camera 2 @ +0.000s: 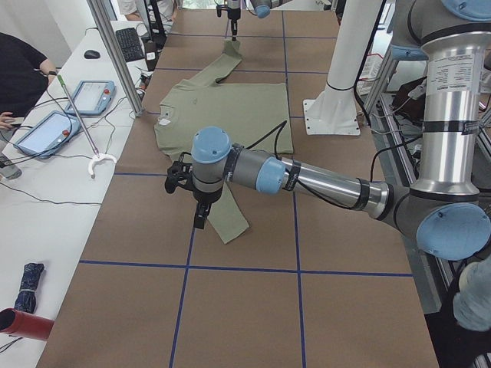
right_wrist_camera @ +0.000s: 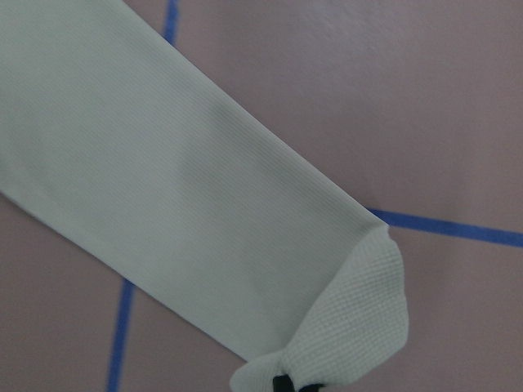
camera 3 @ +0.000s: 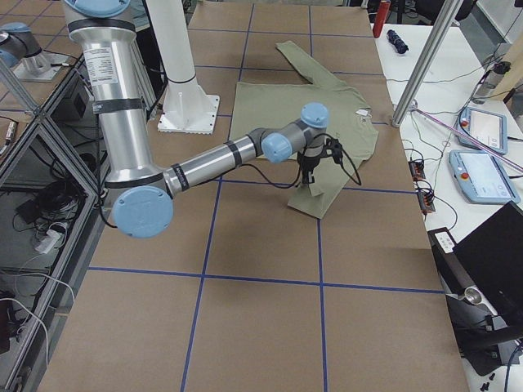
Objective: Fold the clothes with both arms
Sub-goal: 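Lift the sleeve with the right gripper and carry it across the shirt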
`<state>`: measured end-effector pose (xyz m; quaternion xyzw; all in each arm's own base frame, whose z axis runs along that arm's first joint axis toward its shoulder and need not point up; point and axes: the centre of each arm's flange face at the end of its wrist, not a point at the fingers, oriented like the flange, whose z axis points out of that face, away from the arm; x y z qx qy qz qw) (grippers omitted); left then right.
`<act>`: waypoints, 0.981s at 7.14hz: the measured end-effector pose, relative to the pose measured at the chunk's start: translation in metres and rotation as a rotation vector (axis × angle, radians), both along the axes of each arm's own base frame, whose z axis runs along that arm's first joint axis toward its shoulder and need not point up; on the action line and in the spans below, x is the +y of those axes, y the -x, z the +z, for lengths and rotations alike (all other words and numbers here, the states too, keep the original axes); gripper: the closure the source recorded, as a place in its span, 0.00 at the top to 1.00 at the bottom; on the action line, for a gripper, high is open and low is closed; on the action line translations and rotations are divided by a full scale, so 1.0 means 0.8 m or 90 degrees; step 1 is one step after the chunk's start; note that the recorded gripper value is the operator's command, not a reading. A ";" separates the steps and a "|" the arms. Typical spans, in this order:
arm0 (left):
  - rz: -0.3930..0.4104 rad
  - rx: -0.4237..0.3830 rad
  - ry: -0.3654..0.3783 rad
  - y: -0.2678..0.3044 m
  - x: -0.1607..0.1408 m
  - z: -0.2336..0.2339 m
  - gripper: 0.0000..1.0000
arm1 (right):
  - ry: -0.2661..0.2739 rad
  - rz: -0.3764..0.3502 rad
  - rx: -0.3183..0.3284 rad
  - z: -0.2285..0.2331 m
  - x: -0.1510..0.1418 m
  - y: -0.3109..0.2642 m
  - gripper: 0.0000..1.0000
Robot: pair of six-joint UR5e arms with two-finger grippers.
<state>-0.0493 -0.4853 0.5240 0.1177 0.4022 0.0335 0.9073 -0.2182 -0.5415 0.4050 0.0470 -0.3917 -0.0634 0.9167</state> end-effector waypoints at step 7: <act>0.000 0.000 0.004 0.000 -0.001 0.004 1.00 | -0.051 0.005 -0.092 -0.402 -0.081 0.229 0.00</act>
